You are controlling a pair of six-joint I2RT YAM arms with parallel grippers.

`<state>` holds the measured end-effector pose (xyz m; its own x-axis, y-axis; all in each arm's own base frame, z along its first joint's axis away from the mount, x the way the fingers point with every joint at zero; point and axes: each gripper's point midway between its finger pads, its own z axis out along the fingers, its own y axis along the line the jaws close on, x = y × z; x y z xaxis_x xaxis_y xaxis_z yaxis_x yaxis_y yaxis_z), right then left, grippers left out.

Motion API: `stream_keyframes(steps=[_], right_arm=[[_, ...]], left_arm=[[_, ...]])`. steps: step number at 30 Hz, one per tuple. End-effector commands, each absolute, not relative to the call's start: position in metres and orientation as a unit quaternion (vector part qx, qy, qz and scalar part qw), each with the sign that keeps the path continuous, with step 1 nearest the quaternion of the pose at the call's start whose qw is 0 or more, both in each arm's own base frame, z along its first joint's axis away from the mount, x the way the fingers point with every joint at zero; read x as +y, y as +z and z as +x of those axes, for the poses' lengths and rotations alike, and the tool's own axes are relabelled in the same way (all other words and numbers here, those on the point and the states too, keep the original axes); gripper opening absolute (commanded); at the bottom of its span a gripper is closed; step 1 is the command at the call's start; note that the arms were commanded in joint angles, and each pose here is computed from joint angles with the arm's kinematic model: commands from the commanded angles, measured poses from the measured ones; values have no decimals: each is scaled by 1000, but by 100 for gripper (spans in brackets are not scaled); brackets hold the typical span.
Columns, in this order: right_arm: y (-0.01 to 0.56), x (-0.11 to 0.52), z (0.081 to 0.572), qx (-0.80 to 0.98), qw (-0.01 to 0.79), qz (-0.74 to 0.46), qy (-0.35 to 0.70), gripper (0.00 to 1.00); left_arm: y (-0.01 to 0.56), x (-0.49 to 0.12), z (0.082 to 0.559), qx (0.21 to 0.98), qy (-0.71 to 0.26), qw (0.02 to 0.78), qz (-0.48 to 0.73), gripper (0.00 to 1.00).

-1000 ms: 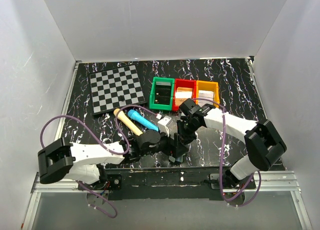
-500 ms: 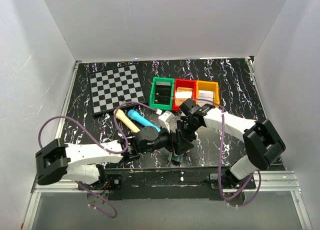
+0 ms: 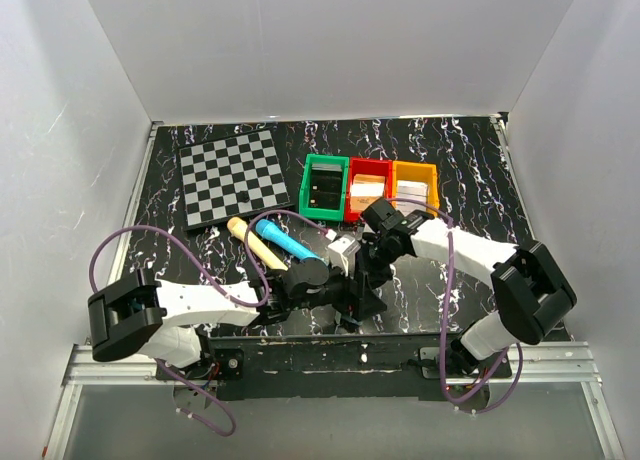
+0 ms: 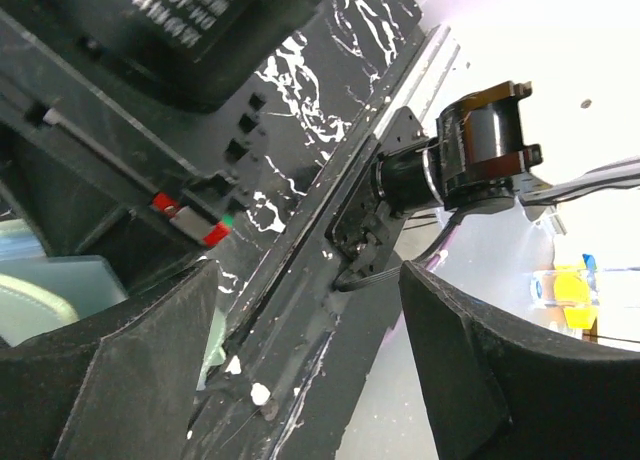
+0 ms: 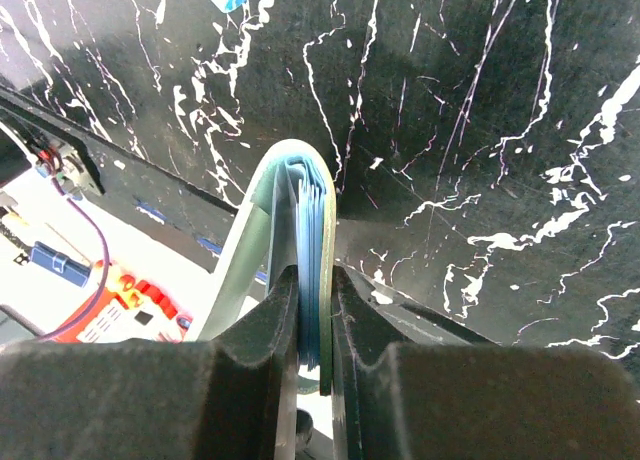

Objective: Take the credit cards out of the card holder
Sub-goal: Open the card holder at the center of the board.

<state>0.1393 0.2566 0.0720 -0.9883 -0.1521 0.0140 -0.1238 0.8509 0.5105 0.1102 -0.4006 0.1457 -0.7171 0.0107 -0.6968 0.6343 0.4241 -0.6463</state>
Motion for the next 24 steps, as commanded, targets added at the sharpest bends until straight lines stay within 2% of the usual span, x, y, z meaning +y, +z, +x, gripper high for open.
stream_keyframes(steps=[1, 4, 8, 11, 14, 19, 21, 24], right_arm=[[86, 260, 132, -953, 32, 75, -293, 1], [90, 254, 131, -955, 26, 84, -282, 1], [97, 200, 151, -984, -52, 106, -136, 1], [126, 155, 173, -984, -134, 118, -20, 1], [165, 127, 177, -973, -173, 142, 65, 1], [191, 104, 172, -958, -145, 177, 171, 1], [195, 106, 169, -958, -139, 181, 175, 1], [201, 132, 158, -972, -134, 175, 86, 1]], left_arm=[[131, -388, 124, 801, -462, 330, 188, 72], [132, -378, 125, 801, -463, 339, 171, 72], [167, -355, 127, 763, -501, 385, 134, 75], [193, -332, 133, 739, -514, 425, 101, 79], [219, -318, 139, 714, -517, 464, 88, 85], [243, -320, 147, 692, -501, 507, 115, 93], [244, -330, 150, 693, -495, 509, 126, 95], [240, -342, 152, 687, -508, 505, 121, 98]])
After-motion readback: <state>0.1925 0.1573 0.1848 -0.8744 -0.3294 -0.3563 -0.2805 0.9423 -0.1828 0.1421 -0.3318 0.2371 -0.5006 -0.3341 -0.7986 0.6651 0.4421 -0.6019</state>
